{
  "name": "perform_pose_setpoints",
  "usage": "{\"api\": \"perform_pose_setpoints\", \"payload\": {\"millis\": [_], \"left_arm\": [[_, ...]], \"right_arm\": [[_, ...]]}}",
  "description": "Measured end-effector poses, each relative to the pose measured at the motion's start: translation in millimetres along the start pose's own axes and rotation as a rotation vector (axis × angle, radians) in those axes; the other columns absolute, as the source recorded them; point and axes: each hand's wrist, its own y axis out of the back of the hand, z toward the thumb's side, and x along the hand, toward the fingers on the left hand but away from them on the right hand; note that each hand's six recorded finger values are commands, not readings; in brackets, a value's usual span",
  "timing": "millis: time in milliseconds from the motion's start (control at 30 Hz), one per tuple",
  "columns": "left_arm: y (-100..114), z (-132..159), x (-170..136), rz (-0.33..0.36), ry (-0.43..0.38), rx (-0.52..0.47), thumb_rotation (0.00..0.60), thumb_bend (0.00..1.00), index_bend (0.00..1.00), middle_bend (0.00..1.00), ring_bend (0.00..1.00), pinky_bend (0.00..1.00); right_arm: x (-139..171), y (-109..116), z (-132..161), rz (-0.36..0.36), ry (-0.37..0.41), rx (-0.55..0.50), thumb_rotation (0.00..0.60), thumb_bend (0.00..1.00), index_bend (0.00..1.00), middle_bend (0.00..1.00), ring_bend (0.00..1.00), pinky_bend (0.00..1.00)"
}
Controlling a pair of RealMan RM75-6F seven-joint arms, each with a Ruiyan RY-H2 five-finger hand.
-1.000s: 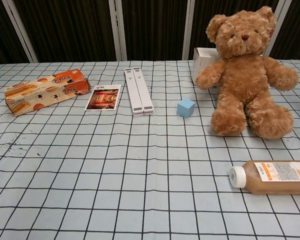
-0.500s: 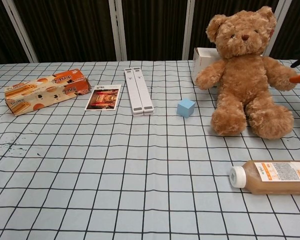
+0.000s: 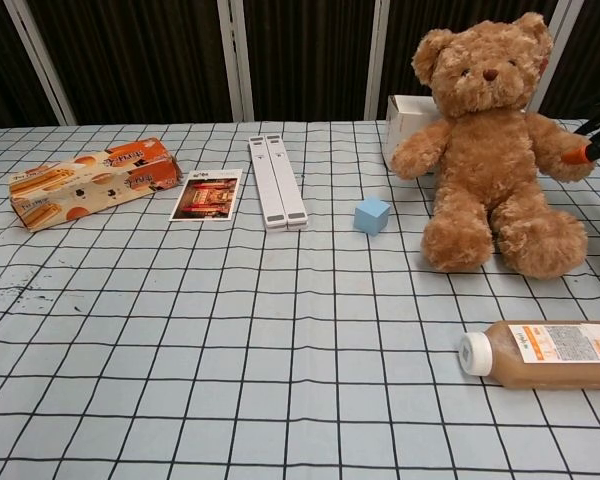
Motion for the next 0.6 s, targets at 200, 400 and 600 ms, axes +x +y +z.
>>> {"api": "perform_pose_setpoints", "payload": {"millis": [200, 400, 600], "left_arm": [[-1, 0, 0, -0.003, 0.002, 0.002, 0.6, 0.24, 0.14, 0.0, 0.0, 0.03], [-2, 0, 2, -0.006, 0.006, 0.006, 0.6, 0.24, 0.14, 0.0, 0.0, 0.03], [-3, 1, 2, -0.009, 0.006, 0.01, 0.6, 0.24, 0.14, 0.0, 0.0, 0.03]], "right_arm": [[-6, 1, 0, -0.03, -0.023, -0.019, 0.6, 0.28, 0.18, 0.34, 0.26, 0.0], [-11, -4, -2, -0.038, -0.043, -0.018, 0.6, 0.28, 0.29, 0.39, 0.31, 0.0], [-13, -8, -5, -0.042, -0.05, -0.016, 0.6, 0.28, 0.31, 0.41, 0.33, 0.0]]}}
